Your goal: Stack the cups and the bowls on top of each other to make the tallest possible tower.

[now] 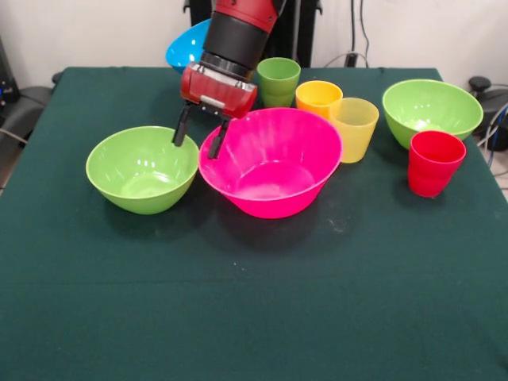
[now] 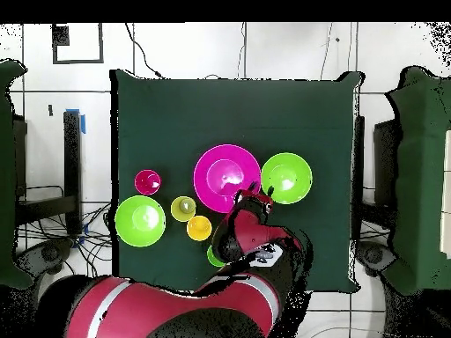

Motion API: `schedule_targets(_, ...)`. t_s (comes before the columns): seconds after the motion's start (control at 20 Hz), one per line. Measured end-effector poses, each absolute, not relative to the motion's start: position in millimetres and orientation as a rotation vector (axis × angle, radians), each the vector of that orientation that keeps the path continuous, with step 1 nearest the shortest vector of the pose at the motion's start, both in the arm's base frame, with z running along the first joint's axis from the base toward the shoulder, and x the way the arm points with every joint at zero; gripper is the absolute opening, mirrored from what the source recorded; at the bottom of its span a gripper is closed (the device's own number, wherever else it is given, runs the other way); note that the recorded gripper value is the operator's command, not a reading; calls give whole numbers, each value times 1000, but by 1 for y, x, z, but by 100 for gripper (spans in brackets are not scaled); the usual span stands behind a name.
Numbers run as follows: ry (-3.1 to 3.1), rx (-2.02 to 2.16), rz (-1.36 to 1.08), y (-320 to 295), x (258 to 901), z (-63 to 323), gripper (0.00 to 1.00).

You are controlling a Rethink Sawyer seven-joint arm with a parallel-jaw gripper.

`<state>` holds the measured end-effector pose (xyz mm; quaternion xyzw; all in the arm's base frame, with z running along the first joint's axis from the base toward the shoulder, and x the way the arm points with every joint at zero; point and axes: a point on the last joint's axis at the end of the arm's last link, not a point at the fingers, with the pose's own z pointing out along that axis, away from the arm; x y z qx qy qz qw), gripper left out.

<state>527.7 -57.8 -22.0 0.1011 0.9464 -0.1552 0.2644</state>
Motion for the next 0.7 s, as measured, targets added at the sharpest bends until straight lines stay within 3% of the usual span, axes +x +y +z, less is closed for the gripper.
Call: schedule_targets(0.7, 2535, 96, -414, -12, 544, 1, 100)
